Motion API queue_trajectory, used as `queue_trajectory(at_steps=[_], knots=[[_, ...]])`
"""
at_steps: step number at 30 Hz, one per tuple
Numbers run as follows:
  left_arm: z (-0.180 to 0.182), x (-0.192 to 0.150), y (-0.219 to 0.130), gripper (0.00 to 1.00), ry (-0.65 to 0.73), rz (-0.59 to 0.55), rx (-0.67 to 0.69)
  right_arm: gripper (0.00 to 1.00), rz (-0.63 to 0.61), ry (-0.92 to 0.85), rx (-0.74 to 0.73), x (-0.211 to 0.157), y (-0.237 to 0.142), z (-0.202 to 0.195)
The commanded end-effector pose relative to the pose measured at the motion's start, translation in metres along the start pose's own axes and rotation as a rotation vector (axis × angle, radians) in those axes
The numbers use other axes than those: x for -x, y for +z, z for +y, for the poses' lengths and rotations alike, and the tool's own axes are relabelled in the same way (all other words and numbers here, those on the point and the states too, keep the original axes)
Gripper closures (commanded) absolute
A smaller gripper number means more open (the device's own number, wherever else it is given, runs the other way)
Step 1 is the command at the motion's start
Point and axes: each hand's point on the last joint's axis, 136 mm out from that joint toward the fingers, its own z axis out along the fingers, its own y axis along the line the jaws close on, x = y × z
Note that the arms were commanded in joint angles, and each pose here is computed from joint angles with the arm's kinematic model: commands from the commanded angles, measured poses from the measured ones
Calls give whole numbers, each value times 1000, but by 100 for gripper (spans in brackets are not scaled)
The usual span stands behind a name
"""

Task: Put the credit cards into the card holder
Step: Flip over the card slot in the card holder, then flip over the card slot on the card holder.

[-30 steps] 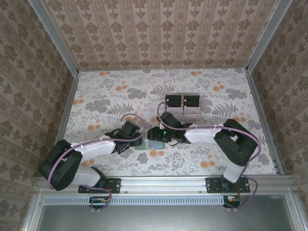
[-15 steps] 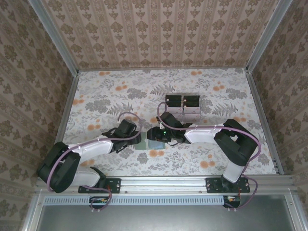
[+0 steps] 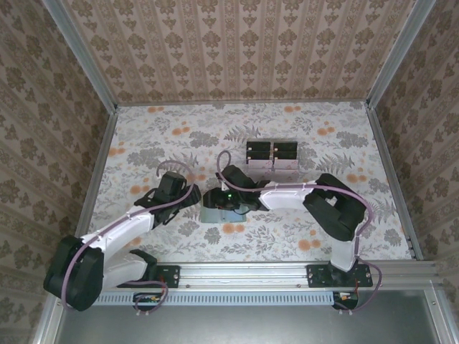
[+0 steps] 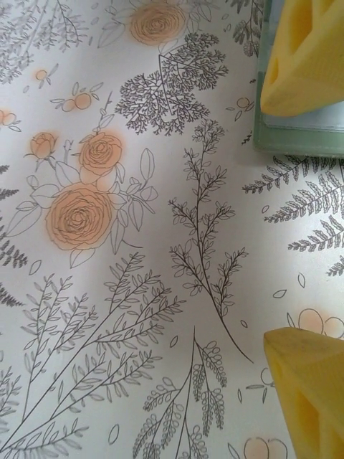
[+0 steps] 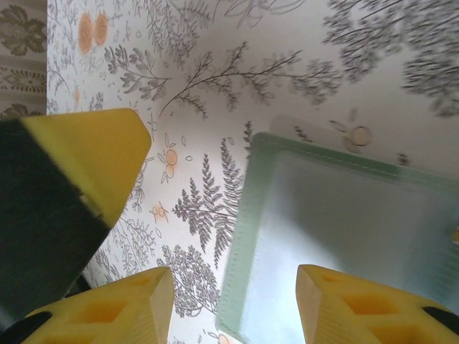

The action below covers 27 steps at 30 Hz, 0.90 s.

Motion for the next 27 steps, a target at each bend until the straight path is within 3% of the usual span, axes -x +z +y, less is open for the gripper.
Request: queue_trajectory(at_steps=[1,10,18,27], knots=[[7,-7,-5,20,-12,25,4,50,54,24,-4,-9,10,2],[-7,-15,-7,19,8,52,-79,49,-19,-70,0,4,-43,24],[-33,-26,-8,18,104,80,-114,49,-80,-73,-227,10,-83,-36],[-39,-53,3,18,274,111,18,49,-51,-84,-302,9,-75,-61]])
